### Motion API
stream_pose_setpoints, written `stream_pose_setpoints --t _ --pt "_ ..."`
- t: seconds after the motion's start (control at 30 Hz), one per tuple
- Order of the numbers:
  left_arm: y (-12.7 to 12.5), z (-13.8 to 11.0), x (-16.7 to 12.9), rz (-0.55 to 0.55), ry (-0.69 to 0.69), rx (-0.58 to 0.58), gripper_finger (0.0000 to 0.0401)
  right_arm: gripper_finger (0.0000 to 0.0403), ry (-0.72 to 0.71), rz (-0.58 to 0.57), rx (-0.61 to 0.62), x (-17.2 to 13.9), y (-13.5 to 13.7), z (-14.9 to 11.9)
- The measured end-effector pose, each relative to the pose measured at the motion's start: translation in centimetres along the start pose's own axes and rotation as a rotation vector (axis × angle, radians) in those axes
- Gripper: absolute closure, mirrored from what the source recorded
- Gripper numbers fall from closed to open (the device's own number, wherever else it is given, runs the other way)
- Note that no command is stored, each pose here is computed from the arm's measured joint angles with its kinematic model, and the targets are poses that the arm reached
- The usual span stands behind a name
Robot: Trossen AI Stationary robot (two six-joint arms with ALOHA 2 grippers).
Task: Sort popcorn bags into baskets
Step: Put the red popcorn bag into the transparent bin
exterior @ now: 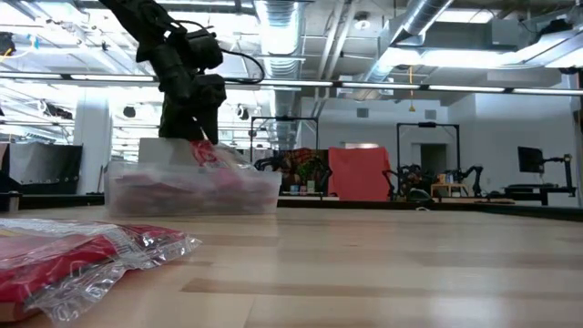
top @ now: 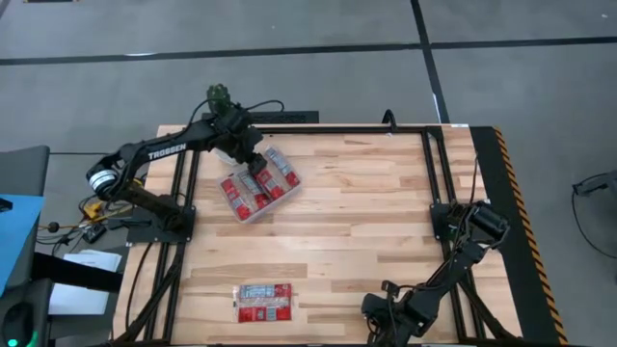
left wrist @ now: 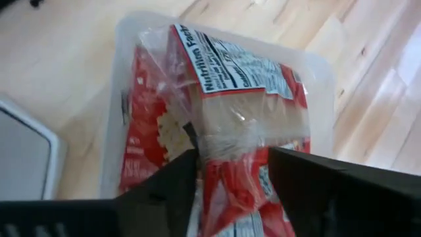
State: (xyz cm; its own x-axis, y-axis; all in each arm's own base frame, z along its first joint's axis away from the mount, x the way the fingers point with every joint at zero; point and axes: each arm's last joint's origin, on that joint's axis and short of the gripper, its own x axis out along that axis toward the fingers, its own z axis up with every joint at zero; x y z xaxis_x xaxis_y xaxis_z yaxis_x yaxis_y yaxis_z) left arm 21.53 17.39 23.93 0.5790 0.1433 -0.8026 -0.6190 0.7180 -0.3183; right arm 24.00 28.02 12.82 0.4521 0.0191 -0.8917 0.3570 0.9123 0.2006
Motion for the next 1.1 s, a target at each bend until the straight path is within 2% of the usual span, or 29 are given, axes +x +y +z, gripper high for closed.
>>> stream_pose_setpoints --t 0.13,0.23,0.5,0.6,0.67,0.77,0.9,0.97,1.1 --pt "-0.2 -0.5 -0.4 -0.034 0.044 -0.045 0.0188 0.0370 -0.006 -0.005 -0.003 0.0 0.0 0.0" --pt "-0.8 -0.7 -1.4 -0.065 0.035 -0.040 0.0172 0.0376 -0.010 -0.008 -0.025 0.0 -0.1 0.0" --pt "-2.3 -1.1 -4.8 0.027 -0.106 0.044 0.0171 0.0371 -0.011 -0.010 -0.029 0.0 -0.1 0.0" --pt "-3.0 -1.4 -5.6 0.011 -0.132 0.045 0.0172 0.0366 -0.011 -0.009 -0.029 0.0 -0.1 0.0" --pt "-3.7 -1.9 -6.2 -0.050 -0.111 0.043 0.0172 0.0365 -0.012 -0.006 -0.028 0.0 0.0 0.0" --pt "-5.5 -3.7 -7.2 -0.168 -0.017 0.059 0.0172 0.0366 -0.013 0.002 -0.030 0.0 0.1 -0.2" --pt "-9.3 -7.1 -8.3 -0.302 0.174 0.076 0.0172 0.0372 -0.029 0.001 -0.031 -0.1 0.2 -0.4" --pt "-11.3 -9.0 -8.7 -0.329 0.233 0.074 0.0172 0.0376 -0.036 0.003 -0.032 -0.1 0.2 -0.4" --pt "-14.7 -13.2 -9.2 -0.300 0.277 0.109 0.0172 0.0381 -0.054 0.017 -0.049 -0.1 0.4 -0.4"
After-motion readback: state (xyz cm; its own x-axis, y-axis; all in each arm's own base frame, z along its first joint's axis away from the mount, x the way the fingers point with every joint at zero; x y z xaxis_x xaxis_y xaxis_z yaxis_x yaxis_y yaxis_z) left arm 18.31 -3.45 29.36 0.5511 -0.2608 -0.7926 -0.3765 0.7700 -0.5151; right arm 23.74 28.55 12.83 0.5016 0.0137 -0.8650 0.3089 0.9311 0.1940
